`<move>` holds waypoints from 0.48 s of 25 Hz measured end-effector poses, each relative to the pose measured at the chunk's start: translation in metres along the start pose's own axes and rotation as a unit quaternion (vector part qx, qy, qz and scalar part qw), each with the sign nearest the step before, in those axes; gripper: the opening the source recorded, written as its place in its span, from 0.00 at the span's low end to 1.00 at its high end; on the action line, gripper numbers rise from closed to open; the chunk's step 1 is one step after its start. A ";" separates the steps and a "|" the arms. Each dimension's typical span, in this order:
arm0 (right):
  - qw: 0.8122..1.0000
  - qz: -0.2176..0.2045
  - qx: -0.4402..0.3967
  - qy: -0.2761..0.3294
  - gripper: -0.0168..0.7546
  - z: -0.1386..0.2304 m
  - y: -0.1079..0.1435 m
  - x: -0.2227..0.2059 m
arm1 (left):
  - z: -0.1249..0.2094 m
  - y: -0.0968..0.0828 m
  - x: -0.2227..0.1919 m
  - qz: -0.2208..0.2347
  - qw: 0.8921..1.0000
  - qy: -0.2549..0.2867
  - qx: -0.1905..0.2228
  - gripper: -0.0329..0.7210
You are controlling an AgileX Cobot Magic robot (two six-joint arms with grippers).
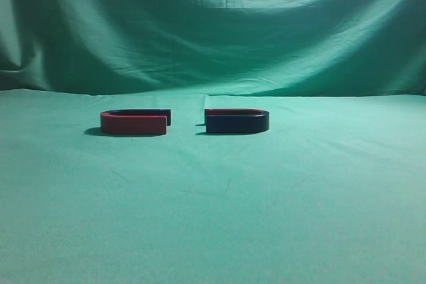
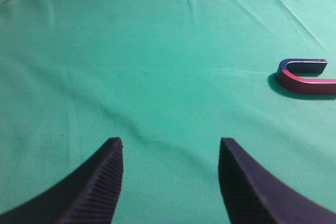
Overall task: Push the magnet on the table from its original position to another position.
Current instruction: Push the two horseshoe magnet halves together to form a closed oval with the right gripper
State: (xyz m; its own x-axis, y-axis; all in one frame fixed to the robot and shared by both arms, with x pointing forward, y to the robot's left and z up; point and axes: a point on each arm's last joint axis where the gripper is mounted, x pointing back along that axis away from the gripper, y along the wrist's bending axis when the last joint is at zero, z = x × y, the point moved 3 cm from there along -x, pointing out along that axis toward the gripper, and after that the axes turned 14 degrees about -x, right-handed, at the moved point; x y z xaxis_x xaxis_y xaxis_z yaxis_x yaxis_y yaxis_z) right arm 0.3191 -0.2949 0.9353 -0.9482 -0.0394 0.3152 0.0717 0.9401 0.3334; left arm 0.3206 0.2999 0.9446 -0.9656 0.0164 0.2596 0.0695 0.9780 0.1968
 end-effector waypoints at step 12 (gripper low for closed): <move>1.000 0.000 0.000 0.000 0.02 0.000 0.000 0.000 | 0.000 0.000 0.000 0.000 1.000 0.000 0.000 0.54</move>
State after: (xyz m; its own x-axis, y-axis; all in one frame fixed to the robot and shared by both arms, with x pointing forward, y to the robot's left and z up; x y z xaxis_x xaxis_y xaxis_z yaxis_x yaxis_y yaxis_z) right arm 0.3191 -0.2949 0.9353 -0.9482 -0.0394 0.3152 0.0717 0.9401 0.3334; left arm 0.3206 0.2999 0.9446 -0.9656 0.0164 0.2596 0.0695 0.9780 0.1968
